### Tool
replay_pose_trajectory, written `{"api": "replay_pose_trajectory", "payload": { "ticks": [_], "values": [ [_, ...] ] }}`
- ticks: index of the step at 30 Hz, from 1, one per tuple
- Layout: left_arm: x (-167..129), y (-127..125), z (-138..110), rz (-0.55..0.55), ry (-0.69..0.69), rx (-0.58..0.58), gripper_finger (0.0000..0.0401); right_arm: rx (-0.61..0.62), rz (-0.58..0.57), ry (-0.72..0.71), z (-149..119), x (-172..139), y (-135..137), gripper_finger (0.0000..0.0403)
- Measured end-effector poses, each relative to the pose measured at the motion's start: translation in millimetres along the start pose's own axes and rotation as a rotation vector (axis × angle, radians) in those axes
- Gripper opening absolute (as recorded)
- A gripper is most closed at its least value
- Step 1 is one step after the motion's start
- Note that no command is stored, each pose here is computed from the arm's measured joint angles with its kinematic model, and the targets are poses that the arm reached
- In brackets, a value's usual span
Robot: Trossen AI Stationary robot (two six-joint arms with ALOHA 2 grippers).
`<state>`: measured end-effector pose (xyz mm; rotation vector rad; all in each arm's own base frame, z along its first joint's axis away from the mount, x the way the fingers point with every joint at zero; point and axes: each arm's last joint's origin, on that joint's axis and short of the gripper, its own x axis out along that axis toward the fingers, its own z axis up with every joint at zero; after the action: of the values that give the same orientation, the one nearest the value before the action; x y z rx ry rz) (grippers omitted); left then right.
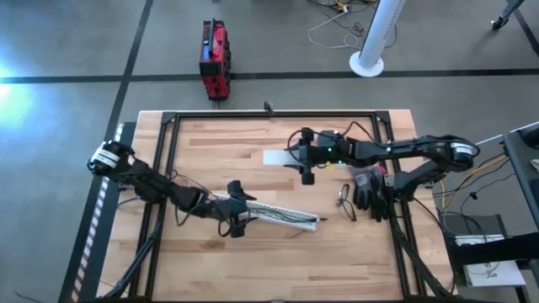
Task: Ziptie cables
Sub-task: Close the white cable duct
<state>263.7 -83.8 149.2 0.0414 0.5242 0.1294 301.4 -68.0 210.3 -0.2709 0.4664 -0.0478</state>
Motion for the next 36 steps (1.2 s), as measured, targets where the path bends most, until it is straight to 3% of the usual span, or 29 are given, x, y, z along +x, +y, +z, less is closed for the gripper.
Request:
{"api": "replay_pose_trajectory", "payload": {
  "ticks": [6,9,12,17,27,36],
  "values": [
    [18.9,8.6,-8.2,-0.065,0.078,-0.029,0.0298,0.013,0.032,-0.017,10.5,4.2,6.4,0.0220],
    [28.9,4.7,-8.6,-0.095,0.097,0.009,0.0298,0.039,0.059,0.008,13.1,5.4,11.0,0.0220],
    [40.7,4.2,-13.1,-0.071,0.143,0.007,0.0299,0.056,0.089,0.037,13.1,5.6,19.9,0.0220],
    [52.3,11.3,-24.5,-0.015,0.277,-0.098,0.0286,0.048,0.147,0.091,11.8,5.0,37.1,0.0220],
    [34.0,15.7,-34.5,-0.022,0.306,-0.110,0.0261,0.030,0.210,0.139,1.5,14.7,59.5,0.0220],
    [10.5,25.2,-38.4,-0.014,0.301,-0.102,0.0275,0.037,0.226,0.146,-18.3,43.4,69.9,0.0220]
  ]
}}
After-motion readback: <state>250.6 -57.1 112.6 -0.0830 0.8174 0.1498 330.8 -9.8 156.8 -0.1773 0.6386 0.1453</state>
